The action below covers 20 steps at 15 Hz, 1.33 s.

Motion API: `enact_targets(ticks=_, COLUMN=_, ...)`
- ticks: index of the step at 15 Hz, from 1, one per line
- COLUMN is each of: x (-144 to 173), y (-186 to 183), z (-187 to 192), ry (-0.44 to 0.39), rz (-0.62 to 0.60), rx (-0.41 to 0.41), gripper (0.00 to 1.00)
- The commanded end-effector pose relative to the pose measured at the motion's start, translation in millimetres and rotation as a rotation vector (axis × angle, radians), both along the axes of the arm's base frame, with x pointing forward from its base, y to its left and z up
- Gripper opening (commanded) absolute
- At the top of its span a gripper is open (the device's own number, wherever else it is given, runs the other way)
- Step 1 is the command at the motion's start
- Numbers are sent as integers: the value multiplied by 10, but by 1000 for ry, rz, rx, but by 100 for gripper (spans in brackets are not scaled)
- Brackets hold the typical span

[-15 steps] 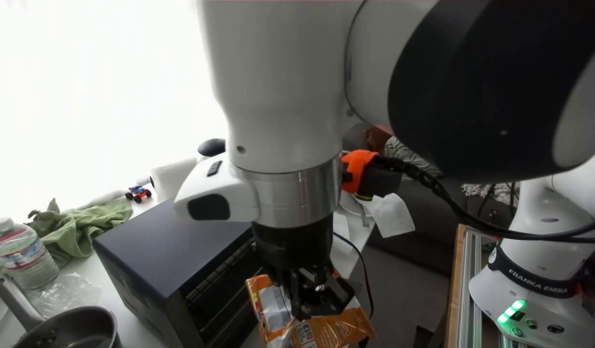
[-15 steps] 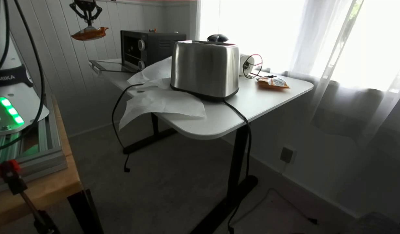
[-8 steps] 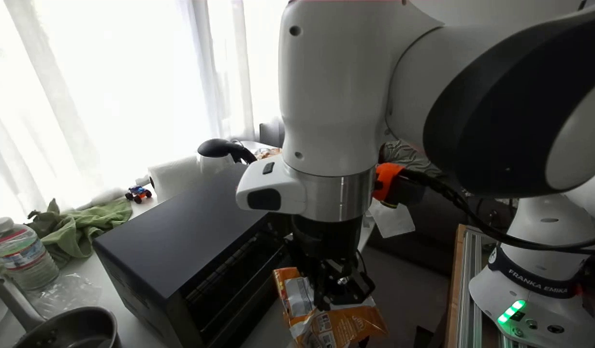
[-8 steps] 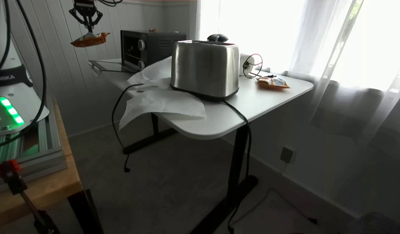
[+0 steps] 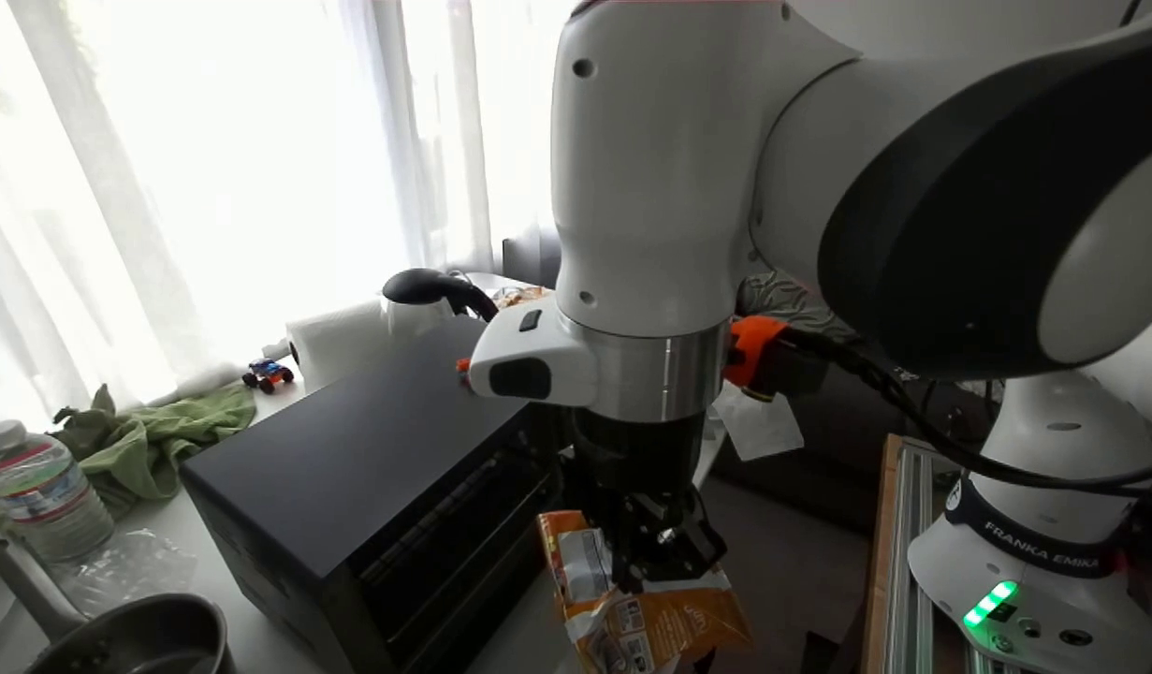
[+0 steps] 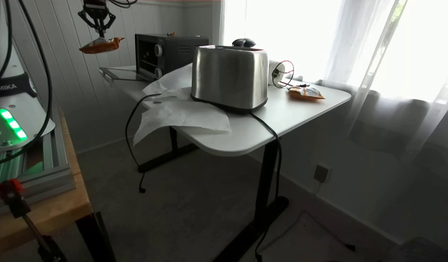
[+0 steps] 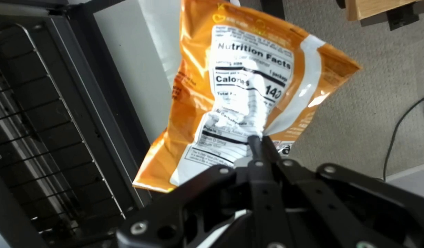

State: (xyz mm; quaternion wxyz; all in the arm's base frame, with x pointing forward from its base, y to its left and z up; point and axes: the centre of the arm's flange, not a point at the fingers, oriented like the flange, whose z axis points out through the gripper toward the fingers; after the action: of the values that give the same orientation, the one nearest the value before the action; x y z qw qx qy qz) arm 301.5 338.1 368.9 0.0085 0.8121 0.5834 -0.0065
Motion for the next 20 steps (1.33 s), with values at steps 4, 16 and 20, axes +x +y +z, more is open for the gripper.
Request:
enact_targets(ticks=4, x=137, y=-538, z=-247, ry=-34, rz=-179, rx=136, gripper=0)
enact_targets(ticks=16, x=377, y=-1060, z=-422, ry=-211, rz=-426, rx=341, gripper=0)
enact_targets(ticks=20, x=470, y=-1139, z=-422, ry=-244, rz=-489, rx=390, gripper=0)
